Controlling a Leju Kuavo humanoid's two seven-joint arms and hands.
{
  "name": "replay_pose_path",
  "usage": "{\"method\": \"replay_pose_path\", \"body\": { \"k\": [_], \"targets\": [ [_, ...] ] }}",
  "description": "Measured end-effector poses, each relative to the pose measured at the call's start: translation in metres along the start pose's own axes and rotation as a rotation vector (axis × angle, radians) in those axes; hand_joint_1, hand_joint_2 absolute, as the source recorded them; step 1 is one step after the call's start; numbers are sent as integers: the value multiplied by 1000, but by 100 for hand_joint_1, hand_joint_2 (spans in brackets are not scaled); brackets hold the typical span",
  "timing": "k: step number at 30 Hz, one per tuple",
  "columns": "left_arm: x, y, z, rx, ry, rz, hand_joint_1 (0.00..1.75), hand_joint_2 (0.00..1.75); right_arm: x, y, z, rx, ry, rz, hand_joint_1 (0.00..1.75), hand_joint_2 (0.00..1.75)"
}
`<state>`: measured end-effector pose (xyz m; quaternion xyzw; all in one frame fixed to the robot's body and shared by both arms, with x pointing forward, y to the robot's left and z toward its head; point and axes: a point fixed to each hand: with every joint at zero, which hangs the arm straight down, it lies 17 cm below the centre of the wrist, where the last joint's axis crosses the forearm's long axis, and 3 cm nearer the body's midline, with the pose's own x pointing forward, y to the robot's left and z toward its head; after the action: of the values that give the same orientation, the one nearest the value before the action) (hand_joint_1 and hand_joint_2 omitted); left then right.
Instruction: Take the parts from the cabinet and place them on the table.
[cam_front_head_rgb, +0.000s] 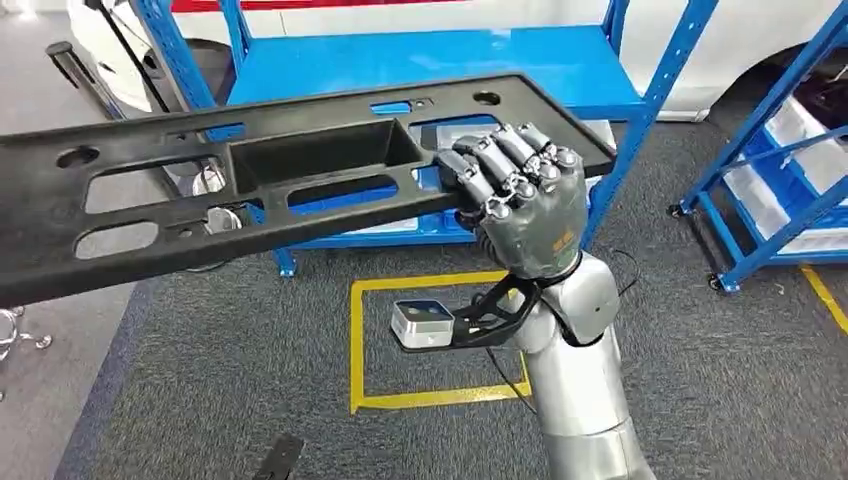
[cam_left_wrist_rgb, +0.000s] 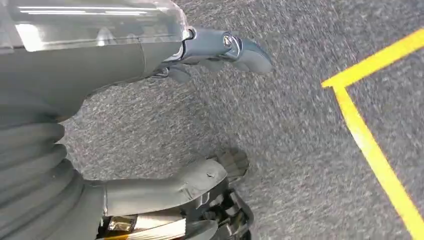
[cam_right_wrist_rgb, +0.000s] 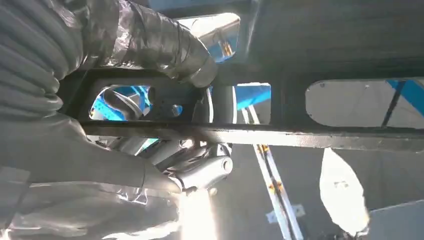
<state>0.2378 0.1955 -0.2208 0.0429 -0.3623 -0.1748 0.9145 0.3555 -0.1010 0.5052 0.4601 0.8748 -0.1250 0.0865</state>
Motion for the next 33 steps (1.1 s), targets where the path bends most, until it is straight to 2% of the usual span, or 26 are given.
{"method": "replay_pose_path", "body": {
  "k": [33],
  "targets": [
    [-1, 3, -1, 0, 6, -7, 0, 175, 4, 10, 12, 43, 6, -4, 175, 175]
  ]
}}
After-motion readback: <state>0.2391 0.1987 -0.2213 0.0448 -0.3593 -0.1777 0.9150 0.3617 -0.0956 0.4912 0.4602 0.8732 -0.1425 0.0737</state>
